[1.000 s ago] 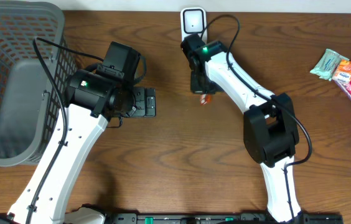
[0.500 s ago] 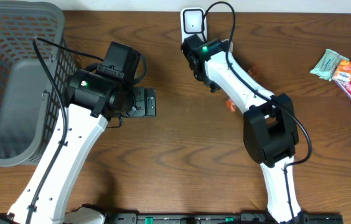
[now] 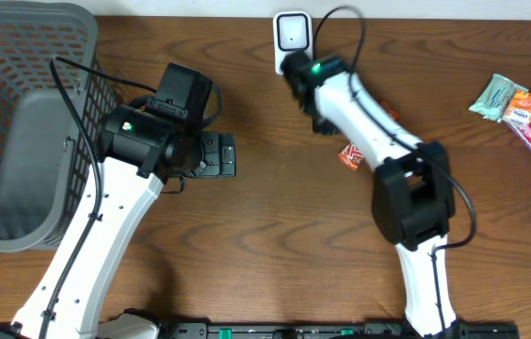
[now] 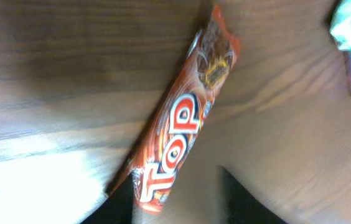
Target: Scan the item barcode
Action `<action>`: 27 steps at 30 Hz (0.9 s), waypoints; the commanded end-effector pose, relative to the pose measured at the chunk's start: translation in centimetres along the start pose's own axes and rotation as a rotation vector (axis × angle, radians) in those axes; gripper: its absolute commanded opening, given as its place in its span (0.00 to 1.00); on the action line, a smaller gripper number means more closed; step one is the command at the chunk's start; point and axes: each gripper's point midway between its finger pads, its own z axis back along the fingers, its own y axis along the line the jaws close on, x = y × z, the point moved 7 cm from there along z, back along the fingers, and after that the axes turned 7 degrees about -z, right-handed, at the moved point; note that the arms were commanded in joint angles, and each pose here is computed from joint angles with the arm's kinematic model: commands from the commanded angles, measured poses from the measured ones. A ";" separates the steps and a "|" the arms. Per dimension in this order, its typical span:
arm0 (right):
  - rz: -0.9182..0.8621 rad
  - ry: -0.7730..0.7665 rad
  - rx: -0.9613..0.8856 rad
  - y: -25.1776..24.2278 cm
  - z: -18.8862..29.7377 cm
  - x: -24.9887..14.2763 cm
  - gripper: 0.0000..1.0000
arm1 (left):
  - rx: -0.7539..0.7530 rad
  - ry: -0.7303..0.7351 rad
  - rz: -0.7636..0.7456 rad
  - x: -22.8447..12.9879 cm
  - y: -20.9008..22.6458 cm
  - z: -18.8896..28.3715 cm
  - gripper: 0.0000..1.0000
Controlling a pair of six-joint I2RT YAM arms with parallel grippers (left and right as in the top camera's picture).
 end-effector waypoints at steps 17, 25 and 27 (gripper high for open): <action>-0.285 0.577 0.945 -6.2 -11.3 -0.6 0.68 | 0.014 -0.005 0.001 0.1 0.1 0.1 0.98; -0.308 0.542 0.945 -4.6 -13.6 -2.1 0.01 | 0.014 -0.005 0.001 0.1 0.1 0.1 0.98; -0.300 0.532 0.951 -4.3 -13.4 -2.0 0.01 | 0.014 -0.005 0.001 0.1 0.1 0.1 0.98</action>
